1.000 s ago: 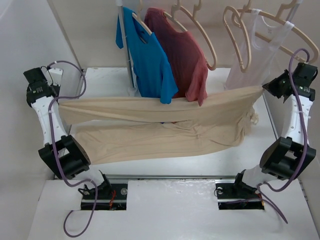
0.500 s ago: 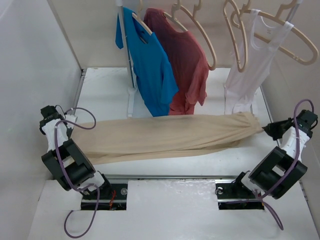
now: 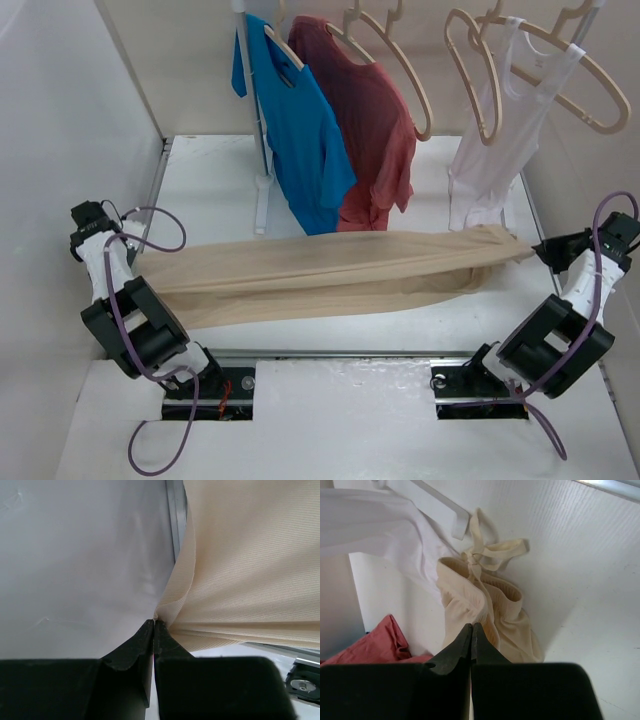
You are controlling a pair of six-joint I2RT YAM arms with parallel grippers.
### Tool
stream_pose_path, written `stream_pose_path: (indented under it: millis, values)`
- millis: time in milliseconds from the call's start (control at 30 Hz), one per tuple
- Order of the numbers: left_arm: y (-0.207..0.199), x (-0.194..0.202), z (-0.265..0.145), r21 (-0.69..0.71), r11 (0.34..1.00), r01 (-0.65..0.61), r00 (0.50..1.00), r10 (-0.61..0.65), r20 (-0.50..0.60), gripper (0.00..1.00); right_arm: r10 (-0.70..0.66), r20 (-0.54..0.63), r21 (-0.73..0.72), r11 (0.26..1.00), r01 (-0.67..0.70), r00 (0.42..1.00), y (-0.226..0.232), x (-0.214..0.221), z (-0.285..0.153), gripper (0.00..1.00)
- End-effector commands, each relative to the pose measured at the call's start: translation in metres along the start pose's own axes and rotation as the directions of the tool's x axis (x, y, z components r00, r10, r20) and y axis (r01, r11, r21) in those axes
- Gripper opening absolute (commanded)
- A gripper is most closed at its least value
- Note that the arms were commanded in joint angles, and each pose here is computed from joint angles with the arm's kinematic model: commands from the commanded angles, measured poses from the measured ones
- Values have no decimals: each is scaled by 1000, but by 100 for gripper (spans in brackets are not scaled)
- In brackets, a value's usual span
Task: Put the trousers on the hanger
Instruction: Fold the trousers at the center of the board.
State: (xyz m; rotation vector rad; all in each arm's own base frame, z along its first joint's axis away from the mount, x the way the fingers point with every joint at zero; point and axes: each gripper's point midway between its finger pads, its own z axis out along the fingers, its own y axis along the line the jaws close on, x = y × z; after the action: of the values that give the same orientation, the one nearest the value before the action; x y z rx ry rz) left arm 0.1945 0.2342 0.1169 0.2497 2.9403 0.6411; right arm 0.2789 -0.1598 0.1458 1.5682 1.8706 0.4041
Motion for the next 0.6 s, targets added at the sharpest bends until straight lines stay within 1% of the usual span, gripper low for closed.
stream_pose_path:
  millis: [0, 100, 133, 167, 233, 300, 333, 367, 400, 433, 467, 500, 567]
  values:
    - [7, 8, -7, -12, 1000, -20, 999, 20, -32, 0, -31, 85, 45, 999, 27, 996, -7, -15, -3, 0]
    - [-5, 18, -2, 20, 999, -38, 998, 39, -57, 0, -17, 69, 99, 995, 10, 997, -26, -8, 9, 0]
    - [-16, 27, 4, 43, 998, -47, 995, 51, -90, 0, -20, 53, 112, 994, 14, 998, -31, -5, 15, 0]
    - [-22, 32, 7, 60, 997, -51, 993, 57, -103, 0, -21, 62, 122, 992, 13, 998, -36, -7, 20, 0]
    - [-38, 43, 20, 92, 994, -61, 988, 73, -138, 0, -22, 42, 138, 990, 16, 999, -45, -3, 30, 6]
    - [-48, 50, 29, 115, 992, -57, 983, 76, -168, 0, -38, -14, 148, 988, 40, 999, -55, 5, 46, 19]
    - [-52, 53, 31, 126, 990, -59, 981, 81, -176, 2, -40, -42, 151, 987, 46, 998, -58, 9, 50, 27]
    - [-56, 55, 35, 136, 989, -61, 979, 86, -183, 15, -53, -79, 149, 987, 64, 995, -63, 13, 60, 47]
    - [-59, 58, 36, 146, 987, -63, 978, 90, -190, 23, -67, -98, 124, 989, 79, 993, -61, 15, 65, 57]
    - [-60, 60, 38, 150, 987, -65, 974, 96, -203, 33, -70, -142, 91, 992, 83, 987, -58, 23, 67, 64]
    - [-60, 60, 38, 150, 987, -66, 974, 96, -204, 43, -80, -162, 75, 993, 93, 984, -58, 26, 71, 68]
    - [-60, 60, 38, 150, 987, -66, 974, 96, -204, 55, -90, -193, 77, 991, 107, 977, -63, 31, 75, 74]
    - [-56, 58, 38, 139, 989, -57, 974, 86, -209, 61, -105, -210, 83, 989, 125, 972, -67, 32, 78, 79]
